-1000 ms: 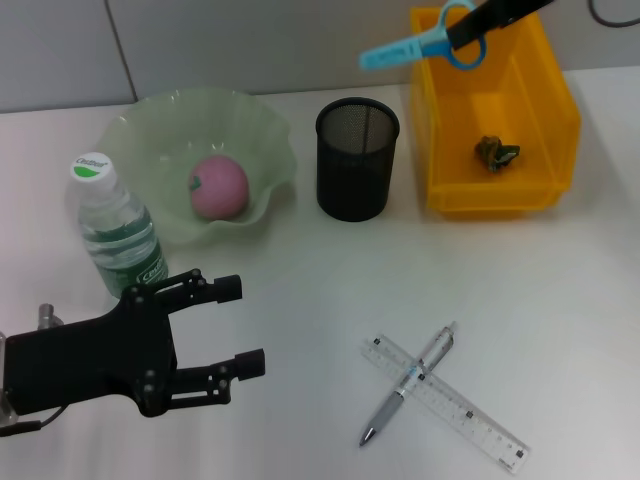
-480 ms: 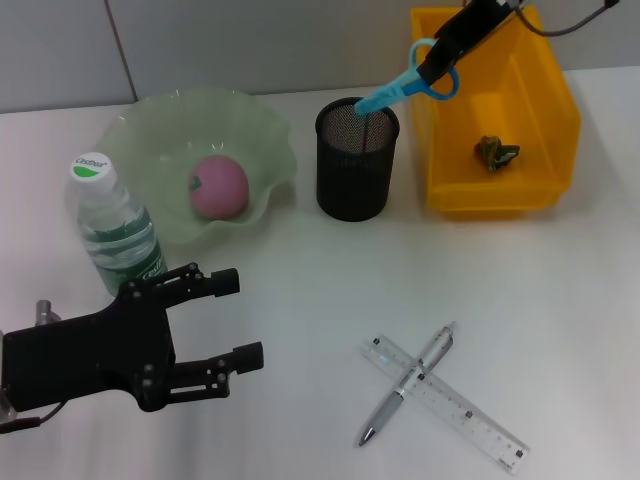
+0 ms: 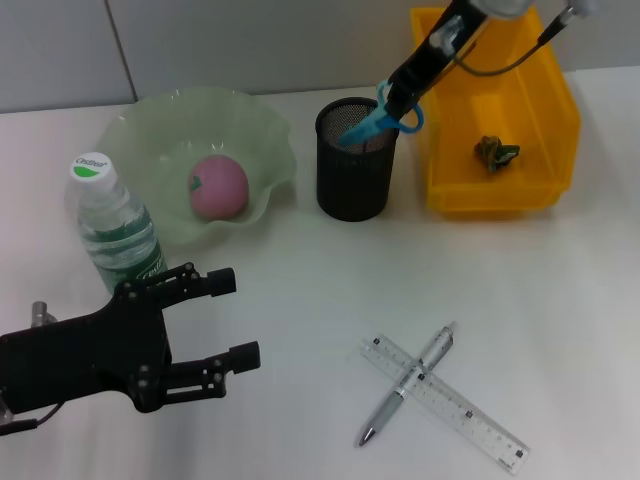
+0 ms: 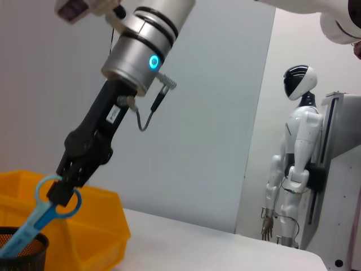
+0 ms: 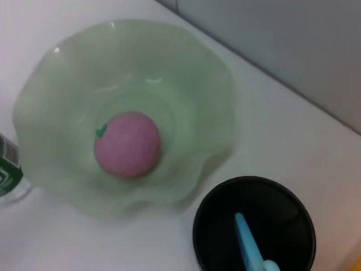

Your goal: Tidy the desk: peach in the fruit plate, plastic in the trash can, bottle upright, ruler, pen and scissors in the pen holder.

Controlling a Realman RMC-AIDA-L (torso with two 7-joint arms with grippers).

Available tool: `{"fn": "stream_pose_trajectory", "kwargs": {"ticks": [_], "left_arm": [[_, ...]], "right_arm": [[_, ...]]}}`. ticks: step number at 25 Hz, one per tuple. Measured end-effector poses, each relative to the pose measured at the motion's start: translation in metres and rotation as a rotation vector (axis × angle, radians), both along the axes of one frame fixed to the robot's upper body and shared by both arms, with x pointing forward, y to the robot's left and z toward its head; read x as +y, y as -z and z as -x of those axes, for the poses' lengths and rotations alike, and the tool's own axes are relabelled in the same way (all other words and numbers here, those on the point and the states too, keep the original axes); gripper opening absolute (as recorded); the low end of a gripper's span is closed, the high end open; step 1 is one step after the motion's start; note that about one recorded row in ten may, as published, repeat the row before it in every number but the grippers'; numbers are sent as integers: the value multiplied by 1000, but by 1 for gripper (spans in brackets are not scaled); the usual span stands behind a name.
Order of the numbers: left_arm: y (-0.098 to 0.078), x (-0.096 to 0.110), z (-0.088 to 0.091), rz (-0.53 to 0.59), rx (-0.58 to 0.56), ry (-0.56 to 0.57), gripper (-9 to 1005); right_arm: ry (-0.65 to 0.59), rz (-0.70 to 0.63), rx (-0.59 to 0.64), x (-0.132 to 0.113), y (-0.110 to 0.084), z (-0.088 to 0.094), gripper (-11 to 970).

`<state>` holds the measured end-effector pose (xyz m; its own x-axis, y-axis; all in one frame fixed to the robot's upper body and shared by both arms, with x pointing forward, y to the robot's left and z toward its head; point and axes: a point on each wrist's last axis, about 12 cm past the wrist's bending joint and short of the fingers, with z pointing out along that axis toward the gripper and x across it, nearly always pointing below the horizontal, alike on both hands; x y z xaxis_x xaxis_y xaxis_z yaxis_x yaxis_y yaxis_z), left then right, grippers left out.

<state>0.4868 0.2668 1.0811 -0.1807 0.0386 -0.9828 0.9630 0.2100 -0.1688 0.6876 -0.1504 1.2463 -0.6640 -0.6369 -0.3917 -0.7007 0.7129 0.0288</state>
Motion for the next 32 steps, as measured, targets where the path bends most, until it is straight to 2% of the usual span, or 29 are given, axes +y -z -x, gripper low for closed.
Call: {"fn": "stream_pose_trajectory", "kwargs": {"ticks": [5, 15, 26, 32], "left_arm": [[1, 2, 2, 1, 5, -5, 832], [0, 6, 4, 9, 0, -15, 831], [-1, 9, 6, 11, -1, -20, 831], [1, 9, 6, 10, 5, -20, 831]], "right_arm": [[-1, 35, -18, 10, 10, 2, 90], [41, 27, -41, 13, 15, 0, 91], [14, 18, -78, 23, 15, 7, 292], [9, 7, -65, 21, 16, 14, 513]]}}
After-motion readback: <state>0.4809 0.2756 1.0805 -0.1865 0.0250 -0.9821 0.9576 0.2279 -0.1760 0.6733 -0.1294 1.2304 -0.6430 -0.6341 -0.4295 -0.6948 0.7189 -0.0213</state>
